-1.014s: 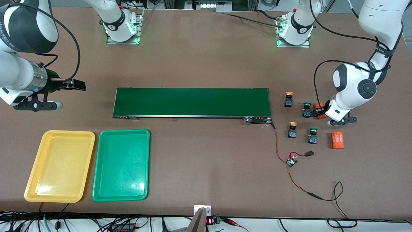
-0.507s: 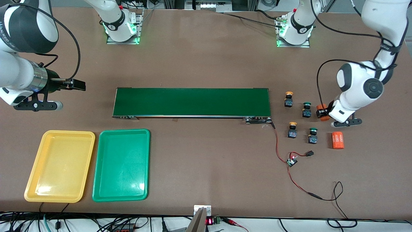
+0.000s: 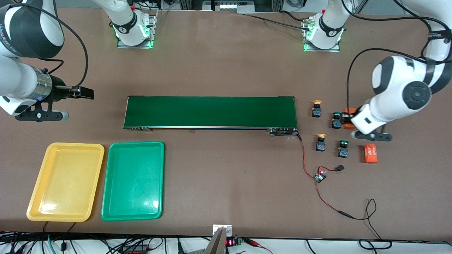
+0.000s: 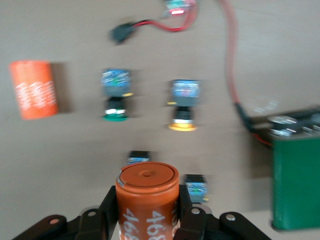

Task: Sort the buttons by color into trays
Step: 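Lift the orange battery with the left gripper toward the green belt, then lower the battery onto the belt and open the left gripper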

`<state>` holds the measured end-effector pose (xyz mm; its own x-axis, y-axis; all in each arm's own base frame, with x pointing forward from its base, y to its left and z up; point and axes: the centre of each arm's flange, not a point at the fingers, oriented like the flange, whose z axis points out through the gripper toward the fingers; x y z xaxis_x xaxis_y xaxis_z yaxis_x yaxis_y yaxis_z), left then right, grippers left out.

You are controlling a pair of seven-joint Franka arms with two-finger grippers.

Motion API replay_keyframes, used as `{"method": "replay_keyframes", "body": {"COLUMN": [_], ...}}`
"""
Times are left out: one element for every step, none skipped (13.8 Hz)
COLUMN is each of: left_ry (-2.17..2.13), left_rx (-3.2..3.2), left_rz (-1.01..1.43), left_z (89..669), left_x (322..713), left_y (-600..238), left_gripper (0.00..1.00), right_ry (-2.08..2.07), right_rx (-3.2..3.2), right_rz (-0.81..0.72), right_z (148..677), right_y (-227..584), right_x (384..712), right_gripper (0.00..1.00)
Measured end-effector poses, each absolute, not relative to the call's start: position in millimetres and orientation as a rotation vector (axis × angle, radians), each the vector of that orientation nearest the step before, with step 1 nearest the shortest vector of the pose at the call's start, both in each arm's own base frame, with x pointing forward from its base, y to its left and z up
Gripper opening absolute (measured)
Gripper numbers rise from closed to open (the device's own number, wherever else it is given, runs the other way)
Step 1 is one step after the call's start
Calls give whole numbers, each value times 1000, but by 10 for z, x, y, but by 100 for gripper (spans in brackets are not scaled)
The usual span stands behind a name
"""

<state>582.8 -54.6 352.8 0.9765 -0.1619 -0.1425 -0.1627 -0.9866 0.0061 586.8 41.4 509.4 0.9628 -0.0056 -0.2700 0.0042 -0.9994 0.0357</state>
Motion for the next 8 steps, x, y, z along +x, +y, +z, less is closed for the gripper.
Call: {"method": "replay_keyframes", "body": {"left_ry": [371, 481, 596, 715, 850, 1007, 1171, 1334], "left_rx": [-3115, -3108, -3099, -3088, -3071, -3047, -3017, -2981], "left_rz": [226, 235, 250, 271, 294, 315, 319, 290], "left_z": [3547, 3538, 3500, 3431, 3353, 3269, 3197, 3146], "left_x": [5798, 5755, 5705, 5643, 5570, 5496, 5447, 5428], "left_y": [-798, -1032, -1279, -1534, -1792, -2044, -2255, -2425], "left_gripper": [50, 50, 50, 50, 50, 50, 50, 50], "right_ry": [-1, -2, -2, -3, -3, -3, -3, -3], "right_rx": [3077, 3077, 3077, 3077, 3077, 3077, 3077, 3077], "right_rz": [-423, -423, -424, -424, -424, -424, -424, -424], "right_z": [5094, 5094, 5094, 5094, 5094, 5093, 5093, 5093], "right_y": [413, 410, 409, 408, 408, 408, 408, 407], "right_x": [5868, 5868, 5868, 5868, 5868, 5868, 5868, 5868], "right_gripper": [100, 100, 100, 100, 100, 100, 100, 100]}}
